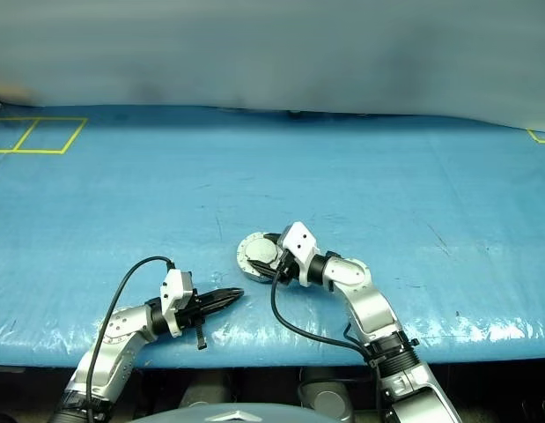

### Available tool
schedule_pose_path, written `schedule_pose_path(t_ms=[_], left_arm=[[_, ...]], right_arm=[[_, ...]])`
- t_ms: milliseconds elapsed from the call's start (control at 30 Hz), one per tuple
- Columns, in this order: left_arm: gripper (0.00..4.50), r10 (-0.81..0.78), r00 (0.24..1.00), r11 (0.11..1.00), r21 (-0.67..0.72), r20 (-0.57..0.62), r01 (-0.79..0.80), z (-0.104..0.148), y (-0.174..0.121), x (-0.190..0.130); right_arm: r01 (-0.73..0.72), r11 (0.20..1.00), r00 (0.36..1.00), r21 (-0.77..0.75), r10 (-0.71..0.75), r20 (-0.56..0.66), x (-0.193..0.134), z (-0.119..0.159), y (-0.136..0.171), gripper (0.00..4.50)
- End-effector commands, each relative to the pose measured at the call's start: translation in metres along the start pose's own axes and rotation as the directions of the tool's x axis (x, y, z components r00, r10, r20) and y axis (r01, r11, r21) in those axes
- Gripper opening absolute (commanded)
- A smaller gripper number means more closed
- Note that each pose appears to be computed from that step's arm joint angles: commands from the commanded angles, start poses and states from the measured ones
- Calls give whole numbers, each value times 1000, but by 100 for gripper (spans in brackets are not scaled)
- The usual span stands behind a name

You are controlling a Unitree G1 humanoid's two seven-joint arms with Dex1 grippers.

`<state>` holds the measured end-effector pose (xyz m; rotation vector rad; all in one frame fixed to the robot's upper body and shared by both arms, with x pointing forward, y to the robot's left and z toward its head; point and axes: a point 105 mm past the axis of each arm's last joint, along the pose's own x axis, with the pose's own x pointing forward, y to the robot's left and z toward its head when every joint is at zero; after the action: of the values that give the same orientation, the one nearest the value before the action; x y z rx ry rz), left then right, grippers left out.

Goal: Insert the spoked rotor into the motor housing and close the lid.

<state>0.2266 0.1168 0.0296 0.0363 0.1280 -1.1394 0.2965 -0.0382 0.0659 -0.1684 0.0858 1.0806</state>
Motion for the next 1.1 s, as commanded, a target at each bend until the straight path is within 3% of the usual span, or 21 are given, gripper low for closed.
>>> schedule_pose_path(t_ms=[33,1100], left_arm=[[0,2,1000,1000,15,20,-3,3,-2,1],[0,21,1000,1000,22,14,-21,1,1,1]], right_arm=[[19,1000,1000,-20,-19,-8,1,0,-4,298],[49,999,982,15,-45,-185,6,-32,4,298]])
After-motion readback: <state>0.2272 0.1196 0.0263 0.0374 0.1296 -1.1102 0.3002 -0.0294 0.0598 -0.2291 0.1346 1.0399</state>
